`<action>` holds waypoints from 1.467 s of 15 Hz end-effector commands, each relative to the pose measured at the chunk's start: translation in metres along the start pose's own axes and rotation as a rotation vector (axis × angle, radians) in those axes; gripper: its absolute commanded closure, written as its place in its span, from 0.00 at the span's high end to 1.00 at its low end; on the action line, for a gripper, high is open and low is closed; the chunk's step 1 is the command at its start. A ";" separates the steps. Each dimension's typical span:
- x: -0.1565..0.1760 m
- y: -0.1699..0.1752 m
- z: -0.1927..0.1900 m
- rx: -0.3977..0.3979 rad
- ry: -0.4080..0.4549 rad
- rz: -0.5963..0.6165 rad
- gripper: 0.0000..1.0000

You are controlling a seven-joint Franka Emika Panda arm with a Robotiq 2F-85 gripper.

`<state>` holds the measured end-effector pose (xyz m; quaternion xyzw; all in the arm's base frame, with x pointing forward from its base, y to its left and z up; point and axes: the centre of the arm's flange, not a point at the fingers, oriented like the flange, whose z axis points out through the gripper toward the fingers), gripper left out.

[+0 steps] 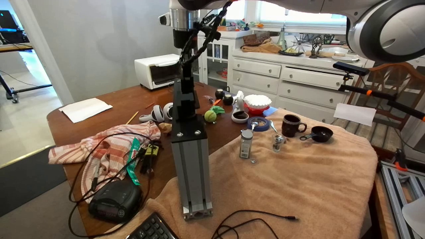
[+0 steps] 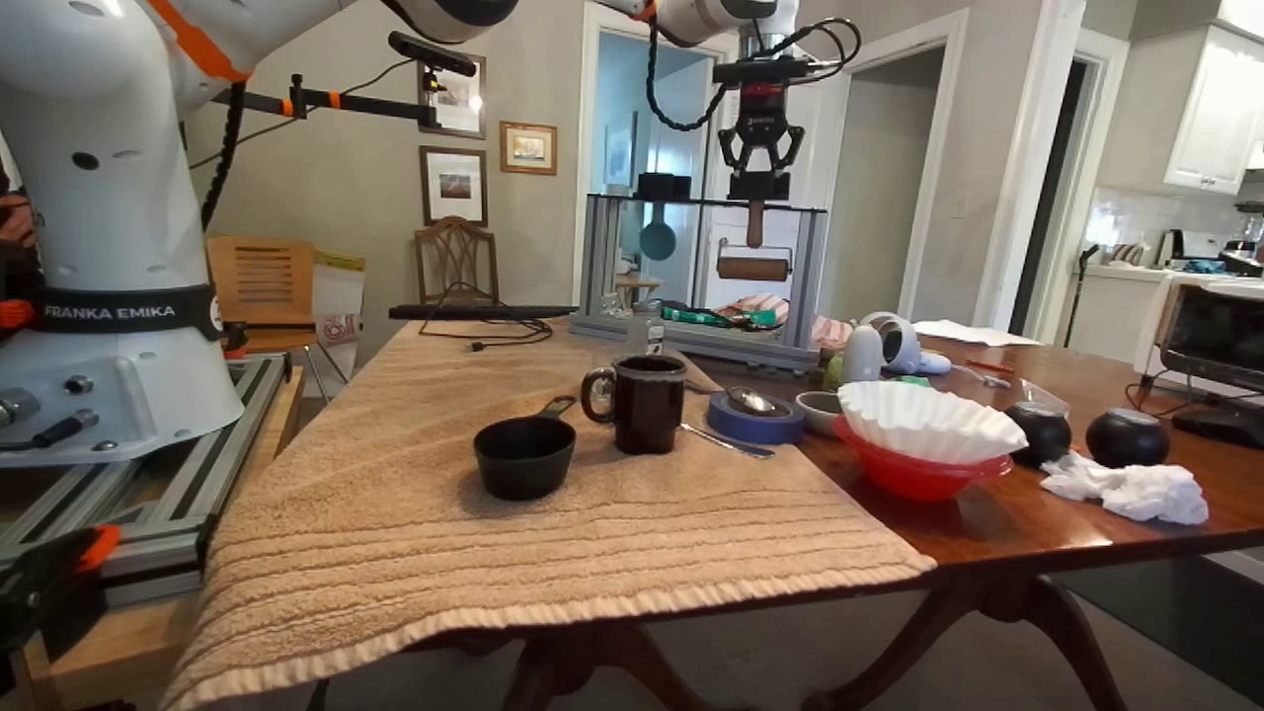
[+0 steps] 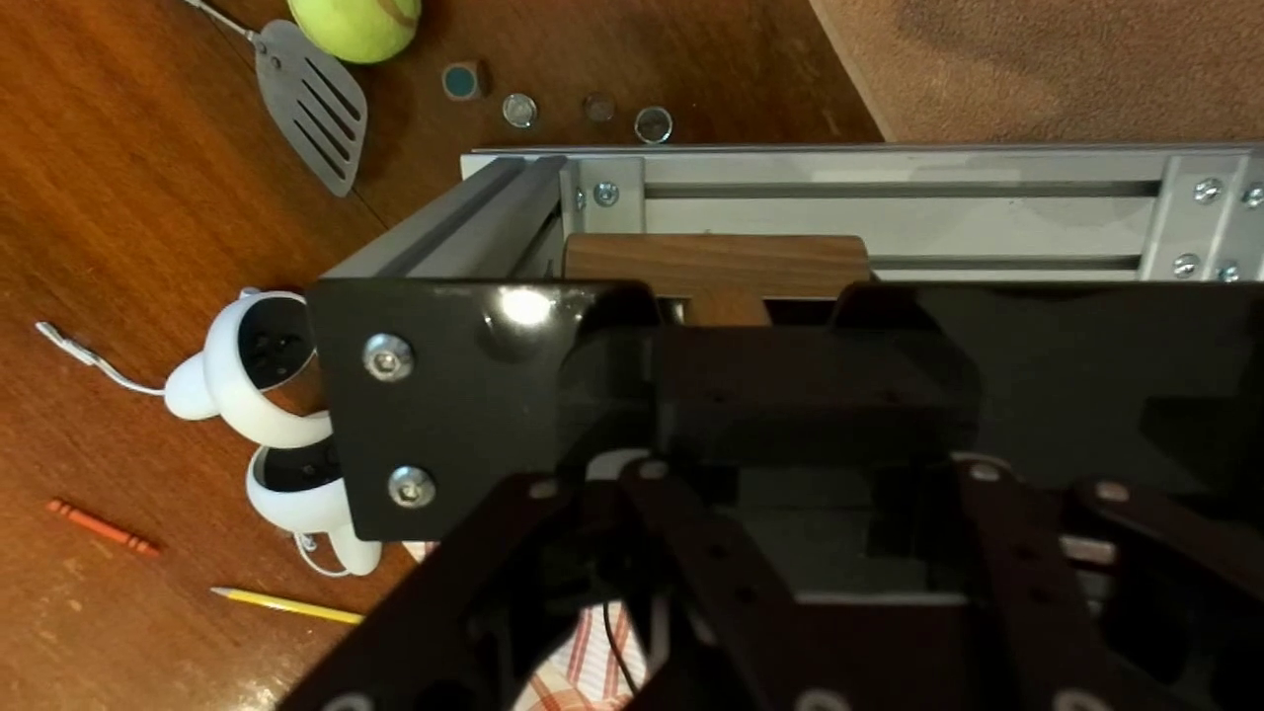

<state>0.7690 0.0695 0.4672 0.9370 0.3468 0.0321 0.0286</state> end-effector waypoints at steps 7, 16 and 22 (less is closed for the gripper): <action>0.031 0.003 -0.003 0.023 0.017 -0.028 0.95; -0.020 0.025 -0.030 -0.001 0.011 -0.042 1.00; -0.041 0.042 -0.055 -0.042 0.054 -0.032 1.00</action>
